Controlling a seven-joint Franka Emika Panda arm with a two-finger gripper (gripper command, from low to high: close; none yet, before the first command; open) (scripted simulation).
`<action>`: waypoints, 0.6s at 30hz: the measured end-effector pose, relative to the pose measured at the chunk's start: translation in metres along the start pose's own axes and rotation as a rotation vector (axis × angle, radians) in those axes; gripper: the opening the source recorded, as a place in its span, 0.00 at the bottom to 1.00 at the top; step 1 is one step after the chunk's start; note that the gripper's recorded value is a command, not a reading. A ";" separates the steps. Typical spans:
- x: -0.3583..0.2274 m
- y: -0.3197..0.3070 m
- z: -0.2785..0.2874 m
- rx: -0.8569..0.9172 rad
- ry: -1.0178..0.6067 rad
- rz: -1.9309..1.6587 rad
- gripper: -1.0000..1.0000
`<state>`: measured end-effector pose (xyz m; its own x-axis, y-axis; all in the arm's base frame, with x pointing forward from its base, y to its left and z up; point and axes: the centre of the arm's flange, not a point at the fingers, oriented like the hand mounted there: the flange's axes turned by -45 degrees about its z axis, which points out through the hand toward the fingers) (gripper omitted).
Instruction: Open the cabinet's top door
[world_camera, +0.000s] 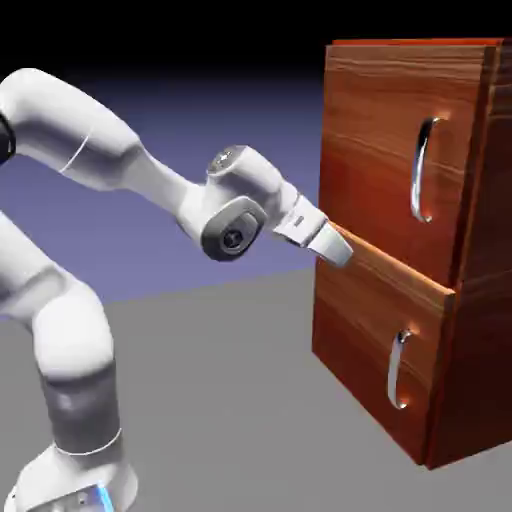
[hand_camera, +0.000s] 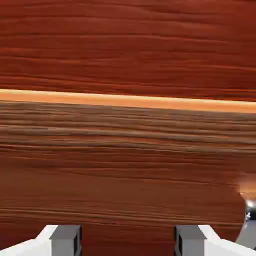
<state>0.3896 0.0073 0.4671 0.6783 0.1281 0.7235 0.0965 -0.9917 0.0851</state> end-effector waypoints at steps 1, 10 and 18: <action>0.006 -0.001 -0.005 0.000 0.016 -0.063 0.50; 0.045 -0.008 -0.051 -0.044 0.158 -0.611 0.50; 0.067 -0.002 -0.088 -0.151 0.264 -1.070 0.50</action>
<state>0.3710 0.0166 0.5754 0.1198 0.9296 0.3486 0.4376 -0.3646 0.8219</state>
